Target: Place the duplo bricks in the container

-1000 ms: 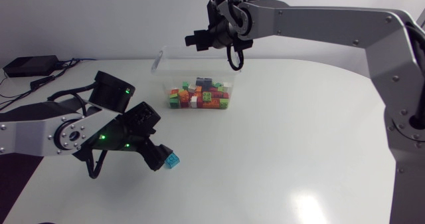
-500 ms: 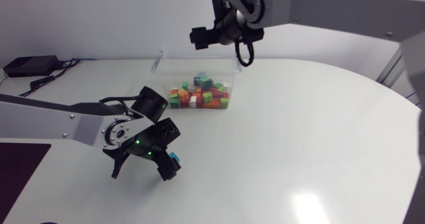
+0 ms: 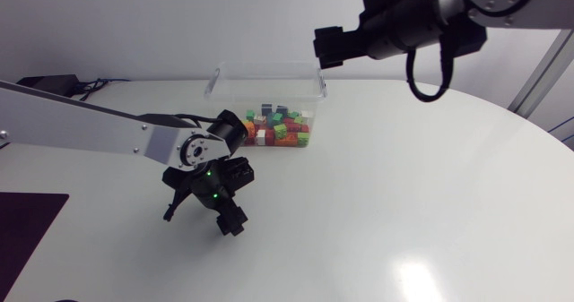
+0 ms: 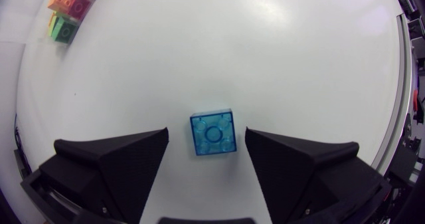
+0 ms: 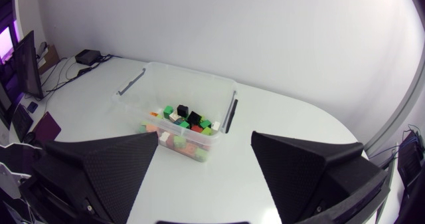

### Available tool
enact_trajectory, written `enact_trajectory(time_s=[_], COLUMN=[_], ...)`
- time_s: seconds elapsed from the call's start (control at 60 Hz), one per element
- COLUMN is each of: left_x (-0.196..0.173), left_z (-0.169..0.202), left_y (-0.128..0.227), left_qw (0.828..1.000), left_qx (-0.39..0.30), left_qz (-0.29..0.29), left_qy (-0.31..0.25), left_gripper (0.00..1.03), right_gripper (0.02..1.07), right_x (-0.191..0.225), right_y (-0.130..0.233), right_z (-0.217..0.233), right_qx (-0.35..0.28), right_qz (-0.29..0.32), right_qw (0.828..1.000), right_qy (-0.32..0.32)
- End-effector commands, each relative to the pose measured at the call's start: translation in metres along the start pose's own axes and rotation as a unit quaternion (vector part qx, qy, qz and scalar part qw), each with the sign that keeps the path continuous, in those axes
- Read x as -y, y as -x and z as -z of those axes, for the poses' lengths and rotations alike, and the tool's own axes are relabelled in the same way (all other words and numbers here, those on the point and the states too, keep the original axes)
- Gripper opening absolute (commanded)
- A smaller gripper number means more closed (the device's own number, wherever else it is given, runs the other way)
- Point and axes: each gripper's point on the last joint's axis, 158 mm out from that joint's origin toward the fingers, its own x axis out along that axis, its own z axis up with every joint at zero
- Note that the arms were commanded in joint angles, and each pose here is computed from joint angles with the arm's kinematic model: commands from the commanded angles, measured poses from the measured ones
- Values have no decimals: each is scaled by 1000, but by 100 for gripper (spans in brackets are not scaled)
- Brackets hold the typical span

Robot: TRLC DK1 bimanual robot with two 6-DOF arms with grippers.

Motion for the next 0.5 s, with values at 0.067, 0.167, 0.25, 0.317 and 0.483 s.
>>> enact_trajectory(time_s=[0.067, 0.167, 0.25, 0.317, 0.483], left_x=[2, 1, 1, 0, -19], left_z=[-4, -6, -7, -9, -32], left_y=[-9, -10, -8, 0, 47], left_qw=[1000, 1000, 1000, 1000, 999], left_qx=[-14, -14, -12, -8, 45], left_qz=[4, 4, 3, 1, -25], left_qy=[-10, -10, -9, -9, 1], left_gripper=[54, 41, 38, 37, 37], right_gripper=[103, 103, 103, 103, 103], right_x=[20, 32, 46, 59, 93], right_y=[24, 41, 59, 72, 89], right_z=[22, 32, 37, 40, 60], right_qx=[-4, 2, 14, 28, 47], right_qz=[15, 23, 35, 49, 86], right_qw=[1000, 1000, 999, 998, 995], right_qy=[4, 2, -1, -6, -16])
